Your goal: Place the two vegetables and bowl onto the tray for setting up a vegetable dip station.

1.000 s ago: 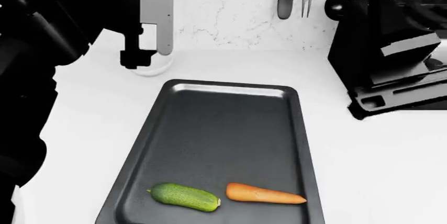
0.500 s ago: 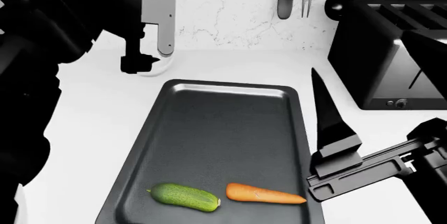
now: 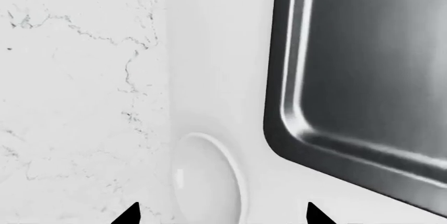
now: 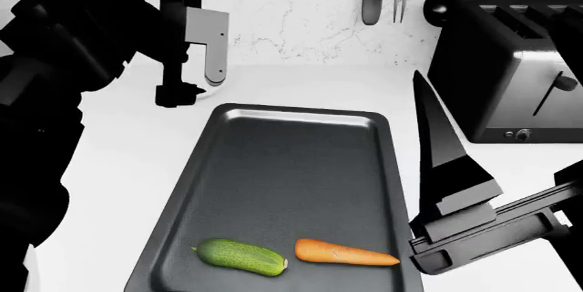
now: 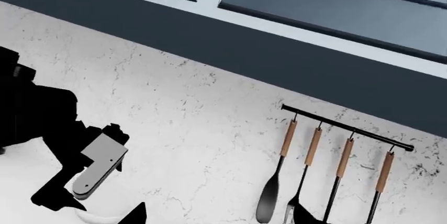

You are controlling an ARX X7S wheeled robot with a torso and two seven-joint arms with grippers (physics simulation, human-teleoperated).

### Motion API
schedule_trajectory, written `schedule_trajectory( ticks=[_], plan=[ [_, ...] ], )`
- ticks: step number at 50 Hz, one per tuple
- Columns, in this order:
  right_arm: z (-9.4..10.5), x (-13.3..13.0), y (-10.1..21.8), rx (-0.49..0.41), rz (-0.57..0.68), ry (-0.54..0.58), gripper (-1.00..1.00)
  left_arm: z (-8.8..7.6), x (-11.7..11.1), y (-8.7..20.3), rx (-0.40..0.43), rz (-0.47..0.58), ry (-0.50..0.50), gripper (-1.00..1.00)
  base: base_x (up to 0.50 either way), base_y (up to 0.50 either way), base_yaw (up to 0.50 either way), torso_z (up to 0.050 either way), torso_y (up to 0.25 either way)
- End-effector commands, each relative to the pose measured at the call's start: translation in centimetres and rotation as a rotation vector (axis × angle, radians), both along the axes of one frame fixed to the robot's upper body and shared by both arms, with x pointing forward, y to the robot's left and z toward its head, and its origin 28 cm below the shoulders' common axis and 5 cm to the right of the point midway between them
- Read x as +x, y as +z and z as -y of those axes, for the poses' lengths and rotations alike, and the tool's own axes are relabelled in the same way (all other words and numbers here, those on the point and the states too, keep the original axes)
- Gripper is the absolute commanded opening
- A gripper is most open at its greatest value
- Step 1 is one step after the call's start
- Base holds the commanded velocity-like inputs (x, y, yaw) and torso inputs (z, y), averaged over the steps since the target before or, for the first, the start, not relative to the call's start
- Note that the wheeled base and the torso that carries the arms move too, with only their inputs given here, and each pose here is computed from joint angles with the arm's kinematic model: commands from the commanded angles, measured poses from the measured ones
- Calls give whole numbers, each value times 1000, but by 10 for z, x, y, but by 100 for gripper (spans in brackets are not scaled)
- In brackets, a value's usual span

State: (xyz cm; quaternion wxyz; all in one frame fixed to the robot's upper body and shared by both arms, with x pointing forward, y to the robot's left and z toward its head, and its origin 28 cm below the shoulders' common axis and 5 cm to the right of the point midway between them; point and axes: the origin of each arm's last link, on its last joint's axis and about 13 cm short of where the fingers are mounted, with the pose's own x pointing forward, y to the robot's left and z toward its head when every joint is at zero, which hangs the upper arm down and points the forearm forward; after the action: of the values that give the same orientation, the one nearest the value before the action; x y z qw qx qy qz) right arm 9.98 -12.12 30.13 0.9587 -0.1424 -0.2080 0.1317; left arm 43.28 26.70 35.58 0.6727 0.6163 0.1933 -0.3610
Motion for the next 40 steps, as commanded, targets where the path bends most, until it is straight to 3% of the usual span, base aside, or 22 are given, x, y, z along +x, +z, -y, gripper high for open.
schedule_trajectory(
  ticks=[1,18,40],
  plan=[
    [-4,-9,8,6,49,50,100,1,0,-2,2,0,4,100,0,0,0,0,0],
    [-3,-11,7,-17,31,81,100,3,0,2,2,12,-3,100,375,0,0,0,0],
    [0,-11,2,-5,15,87,100,-1,1,-8,67,-26,16,100,0,0,0,0,0]
  ],
)
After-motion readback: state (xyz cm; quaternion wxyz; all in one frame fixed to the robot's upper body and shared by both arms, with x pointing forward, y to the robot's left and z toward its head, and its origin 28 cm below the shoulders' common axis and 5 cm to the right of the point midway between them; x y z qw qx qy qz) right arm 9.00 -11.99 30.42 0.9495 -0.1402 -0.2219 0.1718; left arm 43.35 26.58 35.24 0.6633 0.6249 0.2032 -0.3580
